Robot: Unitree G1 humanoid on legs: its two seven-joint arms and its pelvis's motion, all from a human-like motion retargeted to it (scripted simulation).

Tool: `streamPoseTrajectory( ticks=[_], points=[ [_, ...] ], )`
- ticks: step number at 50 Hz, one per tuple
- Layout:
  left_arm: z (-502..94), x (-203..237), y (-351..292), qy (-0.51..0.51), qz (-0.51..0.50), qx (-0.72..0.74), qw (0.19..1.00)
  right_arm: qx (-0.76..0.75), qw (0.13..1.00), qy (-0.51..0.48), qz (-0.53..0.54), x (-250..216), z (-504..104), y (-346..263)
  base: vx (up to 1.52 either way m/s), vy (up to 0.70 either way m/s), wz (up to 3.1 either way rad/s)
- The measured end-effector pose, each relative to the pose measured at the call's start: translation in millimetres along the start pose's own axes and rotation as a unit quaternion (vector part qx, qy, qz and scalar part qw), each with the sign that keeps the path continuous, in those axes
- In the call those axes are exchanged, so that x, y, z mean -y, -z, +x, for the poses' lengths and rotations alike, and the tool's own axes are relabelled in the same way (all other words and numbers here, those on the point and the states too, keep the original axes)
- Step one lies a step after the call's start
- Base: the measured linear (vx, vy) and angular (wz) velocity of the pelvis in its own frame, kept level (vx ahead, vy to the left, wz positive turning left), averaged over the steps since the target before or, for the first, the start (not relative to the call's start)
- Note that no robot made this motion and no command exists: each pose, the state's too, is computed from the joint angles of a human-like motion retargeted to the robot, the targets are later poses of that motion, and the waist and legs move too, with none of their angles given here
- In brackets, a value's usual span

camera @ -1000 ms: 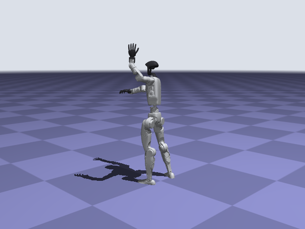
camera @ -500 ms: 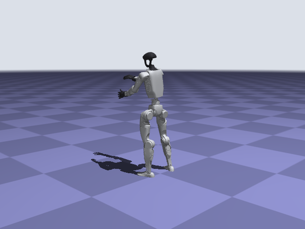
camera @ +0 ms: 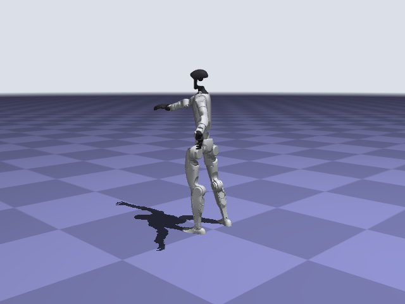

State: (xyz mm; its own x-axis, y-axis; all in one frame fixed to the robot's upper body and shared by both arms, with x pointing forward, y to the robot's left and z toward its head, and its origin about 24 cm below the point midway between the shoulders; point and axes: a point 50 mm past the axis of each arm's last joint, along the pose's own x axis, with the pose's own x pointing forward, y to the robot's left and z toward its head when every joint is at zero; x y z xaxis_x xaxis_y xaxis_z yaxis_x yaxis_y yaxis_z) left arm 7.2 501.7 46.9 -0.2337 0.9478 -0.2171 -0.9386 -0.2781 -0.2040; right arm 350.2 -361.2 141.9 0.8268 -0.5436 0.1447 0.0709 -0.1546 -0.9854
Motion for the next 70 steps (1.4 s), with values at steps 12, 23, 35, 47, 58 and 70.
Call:
streamPoseTrajectory(
  ticks=[12,23,35,47,58,70],
  points=[
    [-43,84,-194,0.084,-0.518,0.175,0.833,-0.055,0.998,0.037,-0.002,26,8,40,-0.01,0.01,0.40],
    [-268,157,-330,0.419,-0.608,0.350,0.577,0.064,0.993,0.098,0.005,91,22,-49,-0.07,0.00,-0.04],
    [-582,210,-269,0.774,-0.368,0.357,0.371,0.173,0.977,0.118,0.033,113,2,-139,-0.07,0.02,-0.22],
    [-614,272,-37,0.840,-0.016,0.125,0.527,0.273,0.934,0.224,0.060,158,-41,-221,-0.03,0.02,-0.49],
    [-555,253,30,0.891,-0.008,0.003,0.455,0.241,0.954,0.169,0.063,136,-24,-194,0.04,-0.02,-0.04],
    [-238,102,206,0.587,0.286,-0.231,0.722,0.169,0.977,0.122,0.038,83,3,-112,0.10,-0.02,0.38]
  ],
)
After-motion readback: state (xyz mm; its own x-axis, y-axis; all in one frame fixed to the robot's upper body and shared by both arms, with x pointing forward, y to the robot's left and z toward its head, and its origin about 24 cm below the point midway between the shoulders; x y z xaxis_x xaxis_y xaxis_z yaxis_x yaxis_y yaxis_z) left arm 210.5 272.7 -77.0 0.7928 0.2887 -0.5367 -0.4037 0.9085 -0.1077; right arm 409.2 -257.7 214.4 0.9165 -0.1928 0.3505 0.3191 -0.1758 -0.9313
